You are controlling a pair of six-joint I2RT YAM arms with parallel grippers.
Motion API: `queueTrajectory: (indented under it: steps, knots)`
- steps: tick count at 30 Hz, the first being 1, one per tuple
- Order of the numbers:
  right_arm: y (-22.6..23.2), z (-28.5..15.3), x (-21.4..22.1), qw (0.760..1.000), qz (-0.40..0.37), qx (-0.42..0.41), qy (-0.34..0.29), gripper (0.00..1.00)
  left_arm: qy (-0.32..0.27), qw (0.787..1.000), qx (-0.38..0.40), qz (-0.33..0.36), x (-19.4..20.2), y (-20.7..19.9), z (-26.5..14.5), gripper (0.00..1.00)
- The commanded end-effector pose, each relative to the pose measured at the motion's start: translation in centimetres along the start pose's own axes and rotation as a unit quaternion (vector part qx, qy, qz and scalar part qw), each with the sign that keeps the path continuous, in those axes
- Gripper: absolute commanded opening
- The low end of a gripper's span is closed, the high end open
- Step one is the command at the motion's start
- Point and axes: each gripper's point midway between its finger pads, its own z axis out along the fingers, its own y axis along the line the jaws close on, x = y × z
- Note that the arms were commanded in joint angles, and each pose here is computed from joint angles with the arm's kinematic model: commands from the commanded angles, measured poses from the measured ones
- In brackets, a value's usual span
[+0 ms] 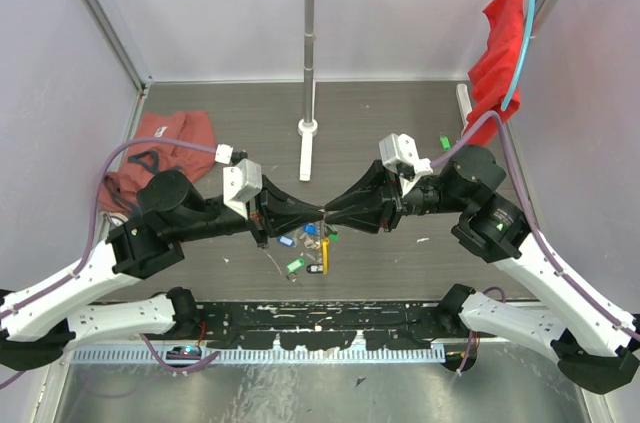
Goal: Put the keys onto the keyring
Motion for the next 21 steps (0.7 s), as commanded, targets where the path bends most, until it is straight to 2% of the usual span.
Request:
queueTrajectory:
  steps: [1, 7, 21]
  knots:
    - [0.42, 0.14, -1.94, 0.999, -0.029, -0.011, -0.025, 0.28, -0.029, 0.999, 0.013, 0.008, -1.67, -0.54, 0.07, 0.00]
    - [0.29, 0.21, -1.64, 0.999, -0.028, -0.010, -0.022, 0.25, -0.030, 0.999, 0.012, 0.009, -1.71, -0.50, 0.08, 0.00]
    - [0.30, -0.29, -1.64, 0.999, -0.035, 0.004, -0.022, 0.31, -0.031, 0.999, 0.011, 0.010, -1.75, -0.49, 0.04, 0.00]
